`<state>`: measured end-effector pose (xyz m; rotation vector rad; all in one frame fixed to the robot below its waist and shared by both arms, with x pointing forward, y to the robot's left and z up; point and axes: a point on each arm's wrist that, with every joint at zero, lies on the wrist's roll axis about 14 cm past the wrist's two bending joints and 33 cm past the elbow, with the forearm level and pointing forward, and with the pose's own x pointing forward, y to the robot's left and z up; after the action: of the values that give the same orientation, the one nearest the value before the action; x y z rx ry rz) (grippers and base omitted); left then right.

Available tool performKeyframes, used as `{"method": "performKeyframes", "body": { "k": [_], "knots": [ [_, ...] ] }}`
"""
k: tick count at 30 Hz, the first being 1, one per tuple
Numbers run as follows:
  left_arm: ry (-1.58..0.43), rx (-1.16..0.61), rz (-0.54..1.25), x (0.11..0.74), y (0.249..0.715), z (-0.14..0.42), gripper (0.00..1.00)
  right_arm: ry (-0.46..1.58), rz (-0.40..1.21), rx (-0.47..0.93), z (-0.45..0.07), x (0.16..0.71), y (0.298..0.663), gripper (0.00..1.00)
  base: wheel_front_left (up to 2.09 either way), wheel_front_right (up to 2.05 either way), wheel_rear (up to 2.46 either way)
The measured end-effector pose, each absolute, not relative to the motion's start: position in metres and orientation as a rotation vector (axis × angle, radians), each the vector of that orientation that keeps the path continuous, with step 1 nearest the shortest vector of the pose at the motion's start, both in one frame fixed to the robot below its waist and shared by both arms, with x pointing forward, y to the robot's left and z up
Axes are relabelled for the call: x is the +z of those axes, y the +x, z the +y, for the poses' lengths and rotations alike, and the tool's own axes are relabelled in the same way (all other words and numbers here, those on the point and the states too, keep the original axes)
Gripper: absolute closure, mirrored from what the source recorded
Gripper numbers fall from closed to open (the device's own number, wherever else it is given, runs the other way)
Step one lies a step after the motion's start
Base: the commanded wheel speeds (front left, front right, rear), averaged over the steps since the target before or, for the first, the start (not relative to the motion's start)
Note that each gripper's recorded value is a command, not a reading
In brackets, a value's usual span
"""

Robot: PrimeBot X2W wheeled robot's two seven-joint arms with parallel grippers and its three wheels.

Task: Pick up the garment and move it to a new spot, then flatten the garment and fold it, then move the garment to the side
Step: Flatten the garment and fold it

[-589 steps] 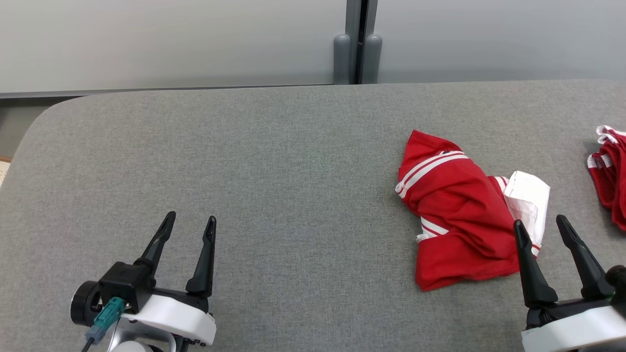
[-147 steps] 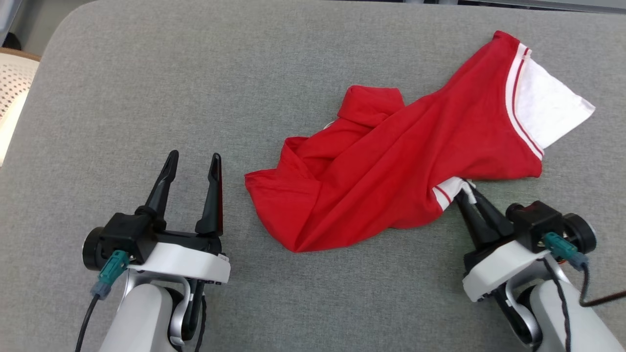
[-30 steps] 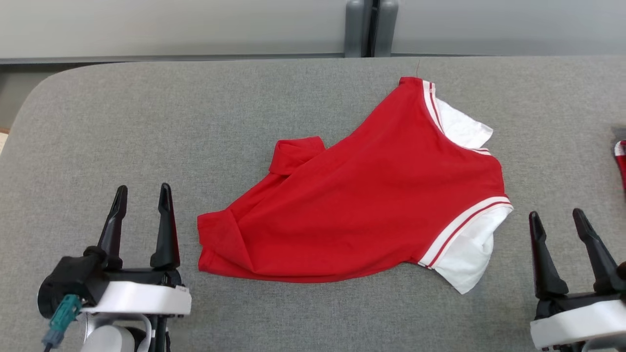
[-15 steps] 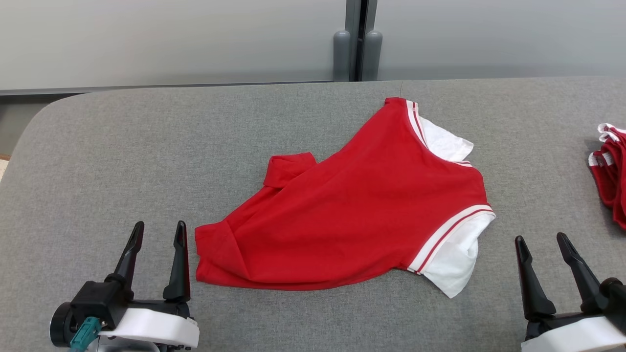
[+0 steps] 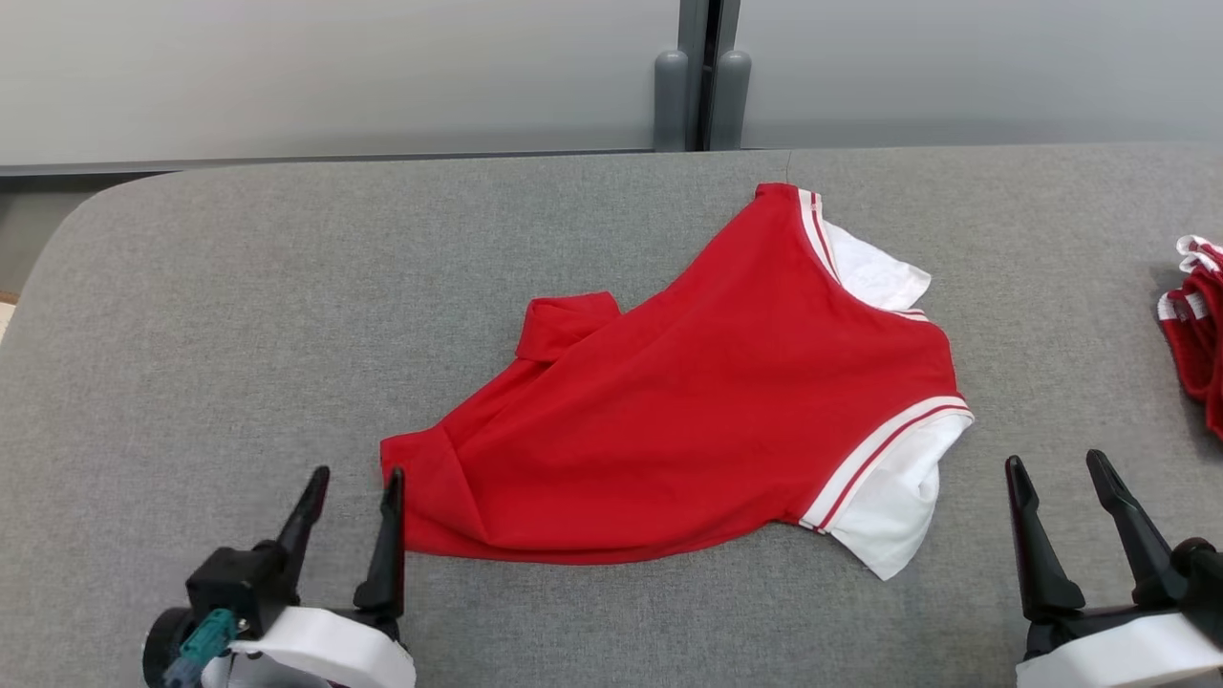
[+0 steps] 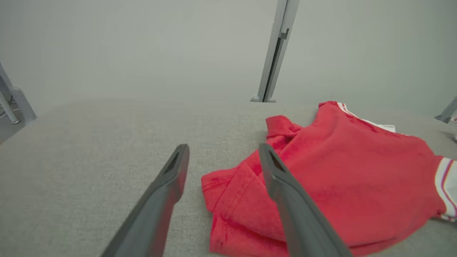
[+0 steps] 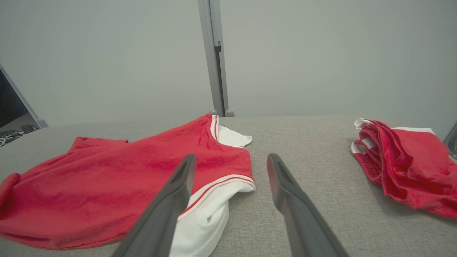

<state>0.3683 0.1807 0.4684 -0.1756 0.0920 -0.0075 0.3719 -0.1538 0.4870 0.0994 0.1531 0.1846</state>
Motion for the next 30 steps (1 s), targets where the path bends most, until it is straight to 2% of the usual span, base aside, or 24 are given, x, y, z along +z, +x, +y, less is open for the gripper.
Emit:
{"method": "performKeyframes", "body": {
  "k": [6,10,11,12,13,22,29,30],
  "knots": [
    [-0.237,-0.032,0.379,0.399,0.353,0.166,0.0,0.111,0.174,0.193,-0.149,0.479,0.378,0.0,0.0,0.0,0.0],
    [-0.276,-0.028,0.479,0.371,0.35,0.164,0.0,0.124,0.205,0.181,-0.152,0.469,0.38,0.0,0.0,0.0,0.0],
    [-0.278,-0.028,0.49,0.368,0.351,0.163,0.25,0.128,0.213,0.176,-0.152,0.466,0.38,0.0,0.0,0.0,0.0],
    [-0.281,-0.031,0.495,0.366,0.353,0.162,0.73,0.134,0.224,0.172,-0.153,0.463,0.379,0.0,0.0,0.0,0.0],
    [-0.285,-0.035,0.494,0.365,0.354,0.161,1.0,0.138,0.235,0.167,-0.153,0.46,0.378,0.0,0.0,0.0,0.0],
    [-0.289,-0.022,0.483,0.361,0.361,0.166,1.0,0.207,0.496,0.23,-0.125,0.39,0.339,0.0,0.0,0.0,0.0],
    [-0.294,-0.016,0.454,0.362,0.372,0.168,1.0,0.25,0.544,0.287,-0.099,0.366,0.355,0.0,0.0,0.0,0.0],
    [-0.294,-0.012,0.446,0.363,0.373,0.169,1.0,0.251,0.549,0.298,-0.095,0.364,0.357,0.49,0.0,0.0,0.0]
  ]
}}
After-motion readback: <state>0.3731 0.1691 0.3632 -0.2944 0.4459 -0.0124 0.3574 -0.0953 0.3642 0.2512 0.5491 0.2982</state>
